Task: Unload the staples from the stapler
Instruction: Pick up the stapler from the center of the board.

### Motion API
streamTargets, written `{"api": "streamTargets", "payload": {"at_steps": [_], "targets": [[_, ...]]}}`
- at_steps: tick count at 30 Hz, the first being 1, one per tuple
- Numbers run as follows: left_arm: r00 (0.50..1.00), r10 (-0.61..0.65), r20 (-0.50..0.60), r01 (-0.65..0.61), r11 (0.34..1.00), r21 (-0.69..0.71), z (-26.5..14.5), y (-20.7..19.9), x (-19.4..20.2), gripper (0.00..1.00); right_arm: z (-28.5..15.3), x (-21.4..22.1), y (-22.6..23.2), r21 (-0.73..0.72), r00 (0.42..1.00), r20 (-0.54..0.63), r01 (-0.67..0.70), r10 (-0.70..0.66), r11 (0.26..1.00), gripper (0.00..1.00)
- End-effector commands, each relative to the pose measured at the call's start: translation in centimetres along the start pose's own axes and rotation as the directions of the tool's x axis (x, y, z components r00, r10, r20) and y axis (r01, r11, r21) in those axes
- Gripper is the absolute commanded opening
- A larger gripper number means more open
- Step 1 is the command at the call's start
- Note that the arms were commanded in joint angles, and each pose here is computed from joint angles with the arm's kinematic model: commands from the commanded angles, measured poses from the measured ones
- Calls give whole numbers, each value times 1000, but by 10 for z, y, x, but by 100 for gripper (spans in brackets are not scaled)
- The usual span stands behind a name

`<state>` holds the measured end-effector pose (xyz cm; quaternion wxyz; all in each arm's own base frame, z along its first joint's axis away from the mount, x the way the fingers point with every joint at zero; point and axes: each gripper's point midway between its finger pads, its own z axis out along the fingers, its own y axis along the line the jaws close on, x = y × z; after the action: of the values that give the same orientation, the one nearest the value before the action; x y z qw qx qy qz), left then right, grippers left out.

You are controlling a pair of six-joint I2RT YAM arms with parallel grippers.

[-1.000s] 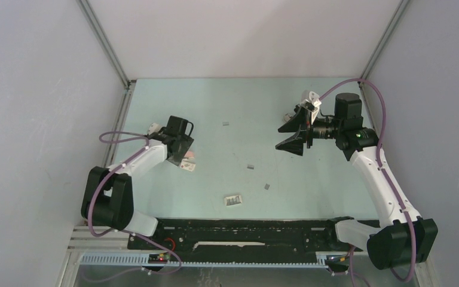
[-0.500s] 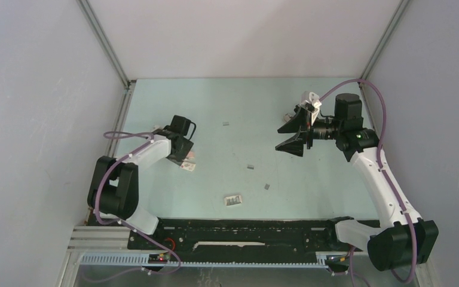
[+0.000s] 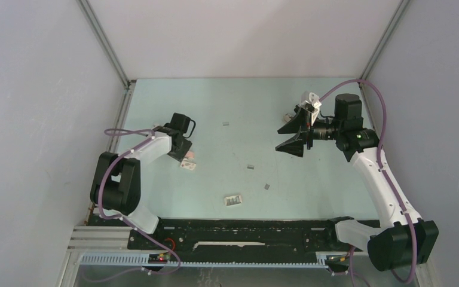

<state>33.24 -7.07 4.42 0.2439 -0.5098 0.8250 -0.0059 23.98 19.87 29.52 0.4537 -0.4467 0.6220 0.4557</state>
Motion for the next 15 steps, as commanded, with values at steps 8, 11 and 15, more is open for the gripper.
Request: {"api": "streamTargets", "payload": {"at_steps": [8,11,15], "targets": [[998,56,36,-58,998,40,-10,-14,-15,38,-1,-6,9,-20,999,14,43,-42,999,79],[996,84,37,-86,995,56,-11,-17,-15,36,-1,-6,9,-21,999,14,42,-41,999,79],[987,157,19,-159,983,97,-9,-24,-10,34,0,-5,9,-24,999,12,39,-39,999,78]]}}
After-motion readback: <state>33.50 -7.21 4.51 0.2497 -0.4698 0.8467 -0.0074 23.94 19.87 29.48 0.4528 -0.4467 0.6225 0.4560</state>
